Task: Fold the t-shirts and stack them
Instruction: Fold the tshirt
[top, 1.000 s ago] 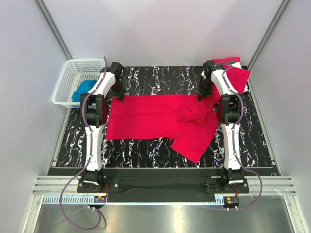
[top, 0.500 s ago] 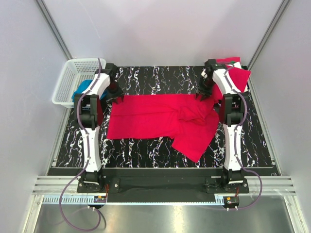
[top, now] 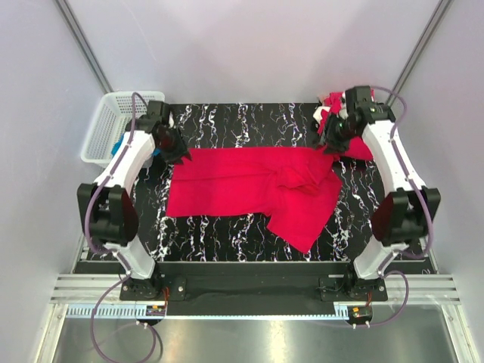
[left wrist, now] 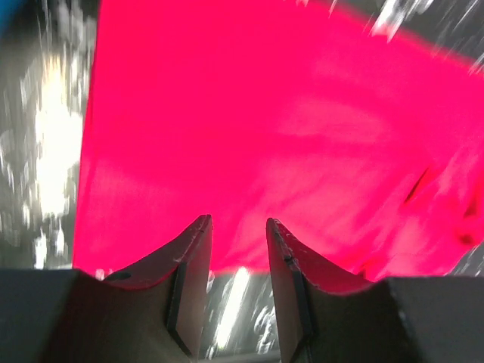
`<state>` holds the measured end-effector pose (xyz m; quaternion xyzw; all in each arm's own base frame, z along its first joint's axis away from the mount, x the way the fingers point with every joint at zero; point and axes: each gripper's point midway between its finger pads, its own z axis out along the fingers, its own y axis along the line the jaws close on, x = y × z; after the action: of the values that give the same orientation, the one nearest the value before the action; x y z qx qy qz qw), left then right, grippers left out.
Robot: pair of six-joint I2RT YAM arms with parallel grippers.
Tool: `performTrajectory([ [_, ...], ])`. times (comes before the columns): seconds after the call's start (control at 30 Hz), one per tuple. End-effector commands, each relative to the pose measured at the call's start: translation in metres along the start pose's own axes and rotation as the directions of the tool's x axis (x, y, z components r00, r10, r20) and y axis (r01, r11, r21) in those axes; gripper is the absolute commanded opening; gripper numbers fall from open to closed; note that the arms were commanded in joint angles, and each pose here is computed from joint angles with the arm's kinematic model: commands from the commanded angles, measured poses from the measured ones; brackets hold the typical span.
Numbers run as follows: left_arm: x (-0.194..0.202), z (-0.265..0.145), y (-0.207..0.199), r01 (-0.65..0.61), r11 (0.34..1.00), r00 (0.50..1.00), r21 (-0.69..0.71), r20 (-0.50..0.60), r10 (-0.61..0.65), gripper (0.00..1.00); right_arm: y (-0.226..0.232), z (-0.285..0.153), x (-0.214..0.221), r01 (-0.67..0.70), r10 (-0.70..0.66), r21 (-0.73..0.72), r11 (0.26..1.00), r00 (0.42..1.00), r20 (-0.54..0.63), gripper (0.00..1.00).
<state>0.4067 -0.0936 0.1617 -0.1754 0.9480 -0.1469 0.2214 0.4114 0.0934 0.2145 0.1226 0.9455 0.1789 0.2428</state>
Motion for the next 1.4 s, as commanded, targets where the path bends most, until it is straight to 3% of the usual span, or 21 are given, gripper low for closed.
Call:
performTrajectory([
  [0.0,0.054,-0.017,0.018,0.015,1.0,0.999,0.01,-0.047,-0.014,0.4,-0.017,-0.004,0.077,-0.093,0.091,-0.016,0.996,0.99,-0.105,0.44],
  [0.07,0.065,-0.03,0.021,0.033,0.999,0.999,0.027,-0.019,-0.032,0.4,-0.02,-0.007,0.1,-0.121,0.117,-0.021,0.992,0.985,-0.124,0.44],
  [0.2,0.107,-0.027,0.038,0.065,0.997,0.996,0.036,-0.064,-0.063,0.42,-0.03,-0.017,0.154,-0.153,0.149,-0.004,0.988,0.968,-0.203,0.43],
  [0.47,0.144,-0.023,0.05,0.086,0.995,0.988,0.046,-0.134,-0.079,0.43,-0.039,-0.032,0.233,-0.143,0.162,0.078,0.987,0.923,-0.349,0.42],
  [0.97,0.157,-0.028,0.056,0.104,0.993,0.986,0.046,-0.135,-0.097,0.44,-0.061,-0.036,0.309,-0.199,0.255,0.171,0.965,0.862,-0.438,0.43],
  [1.37,0.156,-0.033,0.056,0.091,0.995,0.988,0.044,-0.13,-0.085,0.43,-0.062,-0.013,0.328,-0.255,0.328,0.219,0.942,0.84,-0.433,0.46],
])
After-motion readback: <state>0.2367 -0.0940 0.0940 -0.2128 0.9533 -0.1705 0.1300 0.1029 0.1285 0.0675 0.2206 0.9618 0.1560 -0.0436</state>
